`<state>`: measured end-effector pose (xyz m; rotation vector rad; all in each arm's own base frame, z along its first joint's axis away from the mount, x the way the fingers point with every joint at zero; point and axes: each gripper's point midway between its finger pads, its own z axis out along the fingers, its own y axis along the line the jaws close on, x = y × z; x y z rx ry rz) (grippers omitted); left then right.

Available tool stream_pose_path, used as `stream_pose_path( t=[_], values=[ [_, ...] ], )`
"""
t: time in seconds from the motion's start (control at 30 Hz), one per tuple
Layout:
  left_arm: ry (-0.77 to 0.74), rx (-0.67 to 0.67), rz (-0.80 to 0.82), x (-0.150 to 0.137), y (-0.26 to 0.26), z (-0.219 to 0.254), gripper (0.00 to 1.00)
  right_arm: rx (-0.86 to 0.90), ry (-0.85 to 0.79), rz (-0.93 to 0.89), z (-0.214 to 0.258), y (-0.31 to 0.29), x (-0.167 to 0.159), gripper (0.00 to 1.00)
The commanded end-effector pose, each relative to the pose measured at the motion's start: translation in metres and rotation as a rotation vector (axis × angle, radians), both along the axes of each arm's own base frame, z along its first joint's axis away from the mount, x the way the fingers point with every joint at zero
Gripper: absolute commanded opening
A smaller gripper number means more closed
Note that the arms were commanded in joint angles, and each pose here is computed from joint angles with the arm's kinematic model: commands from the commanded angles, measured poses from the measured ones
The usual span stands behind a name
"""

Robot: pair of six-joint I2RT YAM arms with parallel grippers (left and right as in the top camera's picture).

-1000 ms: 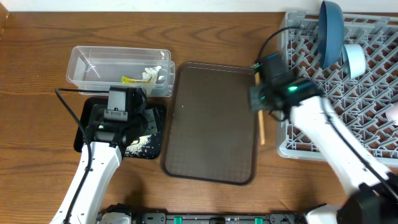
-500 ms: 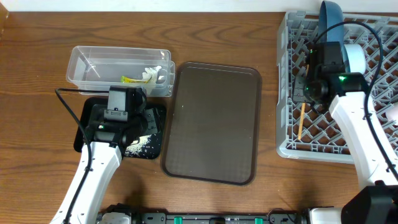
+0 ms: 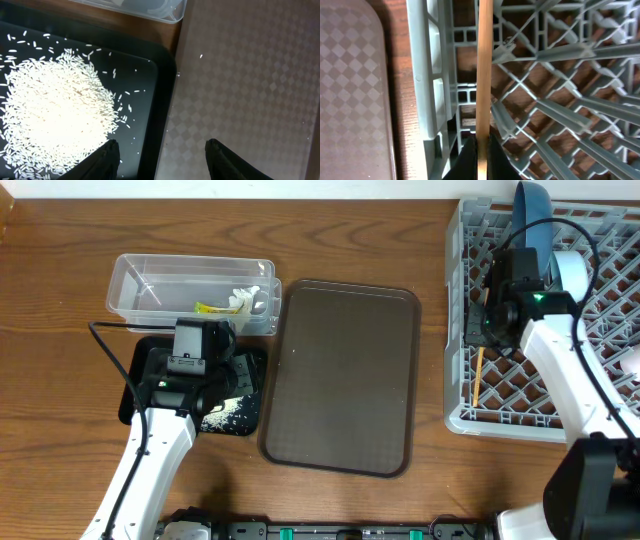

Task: Sort waste into correct bins and load items into the dishwasher rack
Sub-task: 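Carry the chopstick with right gripper and insert it upright in rack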

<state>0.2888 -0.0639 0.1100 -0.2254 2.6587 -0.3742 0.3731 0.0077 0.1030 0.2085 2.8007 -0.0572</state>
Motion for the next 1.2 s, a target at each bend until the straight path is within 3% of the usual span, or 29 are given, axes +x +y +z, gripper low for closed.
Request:
stream_pose_path(
  t=[0.0, 0.1, 0.43, 0.67, 0.73, 0.9, 1.07, 1.17],
  values=[
    [-0.002, 0.009, 0.009, 0.003, 0.003, 0.001, 0.58, 0.007, 0.026, 0.012, -0.009, 0.002, -0.002, 0.05],
    [-0.002, 0.009, 0.009, 0.003, 0.003, 0.001, 0.58, 0.007, 0.026, 0.013, -0.009, 0.002, -0.002, 0.12],
    [-0.002, 0.009, 0.009, 0.003, 0.003, 0.001, 0.58, 0.017, 0.02, 0.016, -0.007, 0.004, -0.002, 0.17],
    [-0.016, 0.007, 0.007, 0.006, 0.002, 0.003, 0.65, 0.059, -0.135, 0.031, 0.034, 0.011, 0.01, 0.24],
    [-0.045, 0.017, -0.026, 0.01, -0.001, 0.01, 0.66, 0.068, -0.222, 0.036, 0.053, 0.013, 0.02, 0.44],
    [-0.16, 0.043, -0.143, 0.028, -0.021, 0.032, 0.77, 0.165, -0.383, 0.138, 0.083, 0.036, 0.046, 0.59],
    [-0.13, 0.048, -0.162, 0.025, -0.024, 0.033, 0.86, 0.176, -0.381, 0.157, 0.085, 0.037, 0.043, 0.96],
    [-0.03, 0.059, -0.142, 0.004, -0.013, 0.025, 0.87, 0.17, -0.338, 0.13, 0.082, 0.027, 0.031, 0.99]
  ],
)
